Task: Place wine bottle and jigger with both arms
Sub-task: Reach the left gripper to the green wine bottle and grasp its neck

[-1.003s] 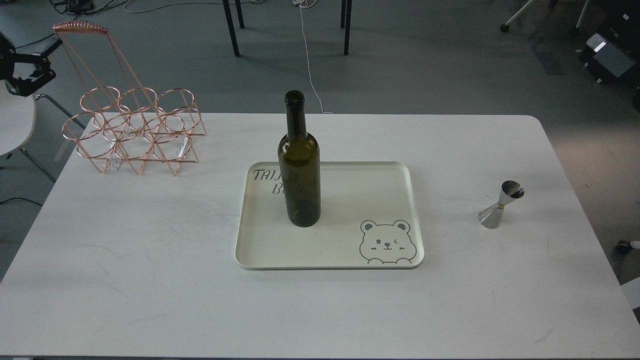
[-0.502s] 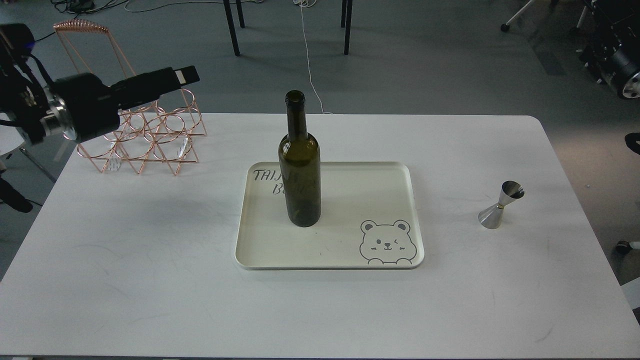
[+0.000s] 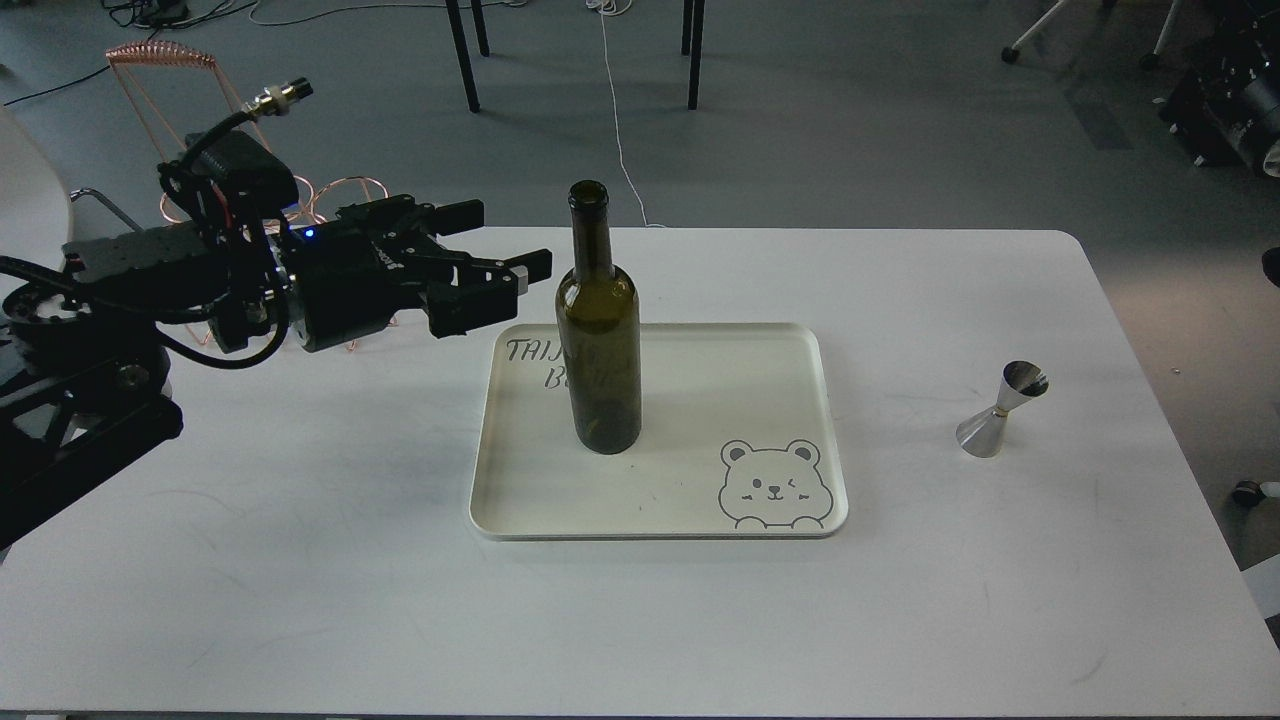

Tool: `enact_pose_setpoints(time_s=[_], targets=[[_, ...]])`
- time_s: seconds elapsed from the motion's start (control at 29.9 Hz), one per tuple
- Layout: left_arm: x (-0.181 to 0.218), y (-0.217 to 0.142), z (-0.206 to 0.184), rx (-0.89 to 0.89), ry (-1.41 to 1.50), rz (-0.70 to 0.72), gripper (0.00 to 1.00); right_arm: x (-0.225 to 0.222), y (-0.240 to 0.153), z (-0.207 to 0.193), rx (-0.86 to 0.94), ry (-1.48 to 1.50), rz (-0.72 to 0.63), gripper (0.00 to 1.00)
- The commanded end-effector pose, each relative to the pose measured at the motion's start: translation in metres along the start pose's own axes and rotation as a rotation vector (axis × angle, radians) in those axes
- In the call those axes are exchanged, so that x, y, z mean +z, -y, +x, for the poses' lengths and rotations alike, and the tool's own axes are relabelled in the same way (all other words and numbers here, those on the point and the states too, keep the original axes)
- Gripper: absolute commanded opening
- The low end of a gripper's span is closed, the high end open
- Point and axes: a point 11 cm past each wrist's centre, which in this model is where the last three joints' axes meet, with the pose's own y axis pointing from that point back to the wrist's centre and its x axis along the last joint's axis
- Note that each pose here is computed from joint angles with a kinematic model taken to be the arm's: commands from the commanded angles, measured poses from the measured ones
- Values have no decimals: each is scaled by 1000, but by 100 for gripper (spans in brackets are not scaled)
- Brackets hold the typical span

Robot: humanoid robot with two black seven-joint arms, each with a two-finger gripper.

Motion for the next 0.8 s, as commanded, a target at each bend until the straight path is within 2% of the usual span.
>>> enact_pose_setpoints(time_s=[0.0,0.5,0.57,0.64,0.77], targets=[[11,14,-3,11,9,-32,97,-1,2,-5,-6,6,3,96],[15,49,-8,55,2,-9,95,-2,3,-4,1,13,9,96],[14,51,-10,55,-5,-8,85,-2,2,-3,2,12,8,96],[14,51,-10,55,-3,-7,68,-3,3,-3,1,11,9,96],[12,49,-8,56,0,-2,42,-2,1,-1,5,9,7,96]])
